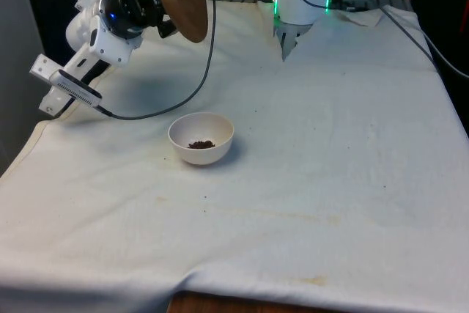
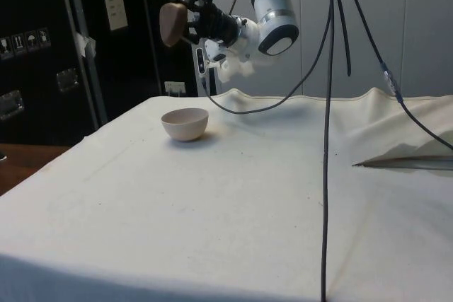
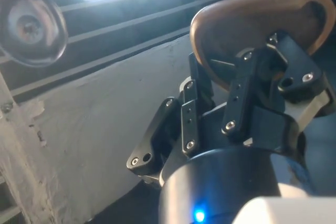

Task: Pour the coffee beans from the cup into the bowl.

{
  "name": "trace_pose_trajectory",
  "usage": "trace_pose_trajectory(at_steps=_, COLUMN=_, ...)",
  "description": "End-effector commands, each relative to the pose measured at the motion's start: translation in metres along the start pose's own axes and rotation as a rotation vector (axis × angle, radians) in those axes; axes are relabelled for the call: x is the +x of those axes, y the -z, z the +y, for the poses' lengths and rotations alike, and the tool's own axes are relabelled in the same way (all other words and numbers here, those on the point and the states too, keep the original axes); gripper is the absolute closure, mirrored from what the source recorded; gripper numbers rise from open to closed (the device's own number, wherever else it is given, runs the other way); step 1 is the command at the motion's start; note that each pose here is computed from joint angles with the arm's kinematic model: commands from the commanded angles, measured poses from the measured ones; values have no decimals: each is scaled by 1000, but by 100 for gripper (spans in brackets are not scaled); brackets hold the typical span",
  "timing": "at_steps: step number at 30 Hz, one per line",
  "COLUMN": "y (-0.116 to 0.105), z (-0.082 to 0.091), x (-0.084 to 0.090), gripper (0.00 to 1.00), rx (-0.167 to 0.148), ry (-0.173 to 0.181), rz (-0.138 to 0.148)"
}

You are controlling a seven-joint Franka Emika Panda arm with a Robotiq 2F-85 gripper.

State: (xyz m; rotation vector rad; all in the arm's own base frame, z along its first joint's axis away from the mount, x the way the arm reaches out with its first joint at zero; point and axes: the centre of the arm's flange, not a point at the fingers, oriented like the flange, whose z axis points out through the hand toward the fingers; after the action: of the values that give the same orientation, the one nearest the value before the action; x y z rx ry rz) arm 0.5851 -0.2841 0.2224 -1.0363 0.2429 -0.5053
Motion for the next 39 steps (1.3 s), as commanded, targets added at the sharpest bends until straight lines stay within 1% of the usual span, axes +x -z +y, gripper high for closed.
trace_pose_trajectory(at_steps=1, y=0, z=0, x=0, gripper=100, rx=12, ry=-7, rz=11)
trace_pose_trajectory(at_steps=2, y=1, z=0, x=0, gripper=100, rx=2, ry=0, rz=2)
trace_pose_trajectory(at_steps=3, y=0, z=0, x=0, gripper=100, rx=12, ry=-6, rz=11)
trace_pose_trajectory(at_steps=11, y=0, z=1, x=-1, gripper=100, rx=3, ry=5, rz=1)
trace_pose_trajectory(at_steps=13, y=-2, z=2, x=-1, gripper=100, rx=1, ry=3, rz=2)
trace_pose_trajectory(at_steps=17, y=-5, z=4, x=-2, gripper=100, rx=-20, ry=9, rz=-8)
trace_pose_trajectory(at_steps=18, y=-7, z=5, x=-3, gripper=100, rx=-32, ry=13, rz=-16)
trace_pose_trajectory(at_steps=20, y=-8, z=6, x=-4, gripper=100, rx=-44, ry=16, rz=-22)
trace_pose_trajectory(at_steps=21, y=-7, z=7, x=-4, gripper=100, rx=-27, ry=18, rz=-27)
trace_pose_trajectory(at_steps=22, y=-10, z=7, x=-5, gripper=100, rx=-50, ry=18, rz=-27)
trace_pose_trajectory(at_steps=26, y=-13, z=10, x=-7, gripper=100, rx=-75, ry=26, rz=-43)
trace_pose_trajectory(at_steps=27, y=-15, z=12, x=-8, gripper=100, rx=-86, ry=30, rz=-51)
trace_pose_trajectory(at_steps=29, y=-17, z=14, x=-9, gripper=100, rx=-98, ry=34, rz=-59)
trace_pose_trajectory(at_steps=30, y=-16, z=14, x=-9, gripper=100, rx=-81, ry=36, rz=-66)
trace_pose_trajectory(at_steps=31, y=-18, z=15, x=-9, gripper=100, rx=-104, ry=36, rz=-63)
trace_pose_trajectory(at_steps=38, y=-24, z=21, x=-13, gripper=100, rx=-147, ry=50, rz=-95)
trace_pose_trajectory(at_steps=39, y=-22, z=21, x=-13, gripper=100, rx=-125, ry=50, rz=-100)
